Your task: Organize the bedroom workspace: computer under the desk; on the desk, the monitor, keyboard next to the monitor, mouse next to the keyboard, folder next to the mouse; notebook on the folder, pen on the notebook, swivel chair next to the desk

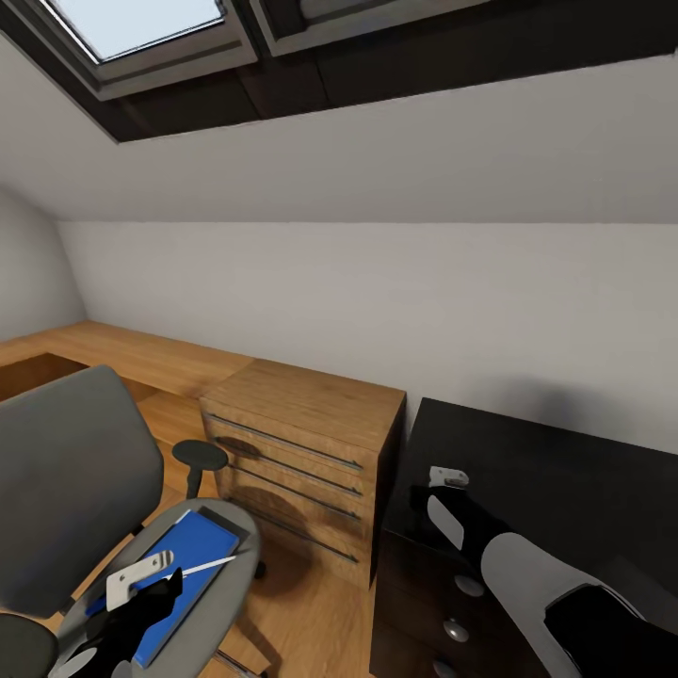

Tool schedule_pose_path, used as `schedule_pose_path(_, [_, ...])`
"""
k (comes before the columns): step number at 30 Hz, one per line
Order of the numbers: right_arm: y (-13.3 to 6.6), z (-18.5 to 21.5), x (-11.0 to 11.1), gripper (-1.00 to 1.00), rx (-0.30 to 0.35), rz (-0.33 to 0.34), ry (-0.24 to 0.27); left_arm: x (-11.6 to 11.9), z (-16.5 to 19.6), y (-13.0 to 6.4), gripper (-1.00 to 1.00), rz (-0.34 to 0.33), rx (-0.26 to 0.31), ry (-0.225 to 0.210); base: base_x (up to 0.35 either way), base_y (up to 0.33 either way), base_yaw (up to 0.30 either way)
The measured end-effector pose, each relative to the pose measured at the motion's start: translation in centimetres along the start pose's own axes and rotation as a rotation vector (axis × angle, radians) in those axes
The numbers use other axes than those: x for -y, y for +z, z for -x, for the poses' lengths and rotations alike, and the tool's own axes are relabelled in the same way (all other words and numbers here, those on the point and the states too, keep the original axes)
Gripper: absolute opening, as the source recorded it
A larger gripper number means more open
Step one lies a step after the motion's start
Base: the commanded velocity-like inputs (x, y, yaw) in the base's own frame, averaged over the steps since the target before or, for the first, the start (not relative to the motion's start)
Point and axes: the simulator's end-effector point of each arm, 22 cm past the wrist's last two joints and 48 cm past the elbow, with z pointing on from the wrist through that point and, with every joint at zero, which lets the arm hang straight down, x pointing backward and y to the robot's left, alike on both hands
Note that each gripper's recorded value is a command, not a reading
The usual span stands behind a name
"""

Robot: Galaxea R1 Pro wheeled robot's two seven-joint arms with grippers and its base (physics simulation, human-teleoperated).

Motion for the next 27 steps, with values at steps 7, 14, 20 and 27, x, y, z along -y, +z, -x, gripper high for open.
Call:
schedule_pose_path(7, [-0.1, 0.1, 0.0, -1.0, -0.002, 0.002, 0.008, 0.0, 0.3, -0.1, 1.0, 0.002, 0.006, -0.001, 0.0, 0.0, 0.0])
schedule_pose_path(14, [-0.9, 1.4, -0.1, -1.0, 0.008, 0.006, 0.011, 0.1, 1.2, -0.7, 1.0, 0.004, 0.005, 0.0, 0.0, 0.0, 0.0])
schedule_pose_path(20, [-2.0, 4.5, 0.1, -1.0, 0.056, 0.017, 0.018, 0.2, 2.0, -1.3, 1.0, 0.007, 0.003, 0.002, 0.0, 0.0, 0.0])
schedule_pose_path(27, [-3.3, 7.4, 0.7, -1.0, 0.094, 0.026, 0.04, 1.1, 2.6, -1.9, 1.0, -0.006, -0.003, 0.014, -0.035, 0.0, 0.0])
